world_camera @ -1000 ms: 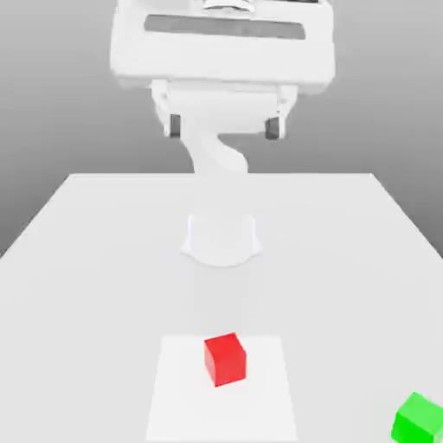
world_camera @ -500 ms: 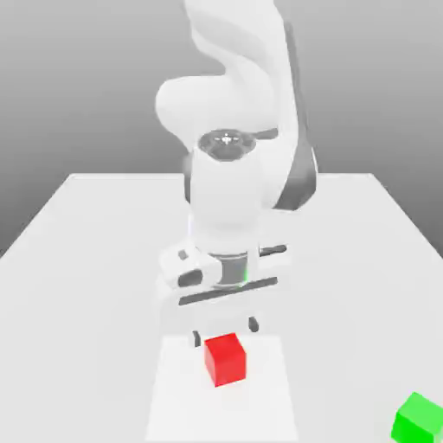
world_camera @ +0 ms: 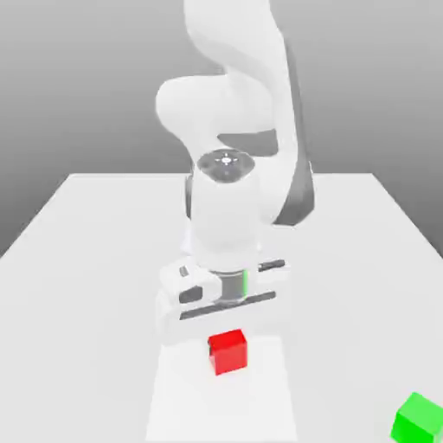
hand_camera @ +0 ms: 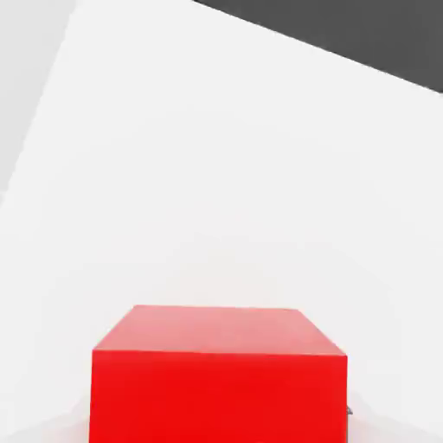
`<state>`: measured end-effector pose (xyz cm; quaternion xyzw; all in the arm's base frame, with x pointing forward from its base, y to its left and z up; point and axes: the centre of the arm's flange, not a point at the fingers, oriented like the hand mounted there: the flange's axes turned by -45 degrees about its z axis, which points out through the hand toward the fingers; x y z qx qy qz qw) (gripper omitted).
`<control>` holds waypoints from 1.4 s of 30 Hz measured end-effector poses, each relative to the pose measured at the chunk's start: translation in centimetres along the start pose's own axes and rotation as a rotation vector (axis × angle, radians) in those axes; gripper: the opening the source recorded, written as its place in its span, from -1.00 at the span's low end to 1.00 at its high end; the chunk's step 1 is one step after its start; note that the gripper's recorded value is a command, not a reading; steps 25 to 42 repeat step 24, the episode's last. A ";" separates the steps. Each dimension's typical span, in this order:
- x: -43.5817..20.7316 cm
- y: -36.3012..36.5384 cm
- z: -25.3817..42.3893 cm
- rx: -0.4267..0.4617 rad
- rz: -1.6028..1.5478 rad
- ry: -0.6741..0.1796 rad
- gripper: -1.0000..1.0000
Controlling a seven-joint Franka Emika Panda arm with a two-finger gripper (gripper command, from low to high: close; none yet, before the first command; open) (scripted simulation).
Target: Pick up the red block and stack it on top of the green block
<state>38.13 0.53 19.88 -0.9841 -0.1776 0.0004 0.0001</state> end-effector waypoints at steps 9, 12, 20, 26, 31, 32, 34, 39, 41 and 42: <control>10.7 -8.1 -2.9 0.003 -0.018 0.000 -1.00; 14.2 -12.2 -3.7 0.003 -0.022 0.000 -1.00; 18.7 -20.5 0.2 0.001 -0.034 0.001 -1.00; 18.7 -20.5 1.2 0.001 -0.034 0.001 1.00; 18.7 -20.5 1.2 0.001 -0.034 0.001 1.00; 18.7 -20.5 1.2 0.001 -0.034 0.001 1.00; 18.7 -20.5 1.2 0.001 -0.034 0.001 1.00; 18.7 -20.5 1.2 0.001 -0.034 0.001 1.00; 18.7 -20.5 1.2 0.001 -0.034 0.001 1.00; 18.7 -20.5 1.2 0.001 -0.034 0.001 1.00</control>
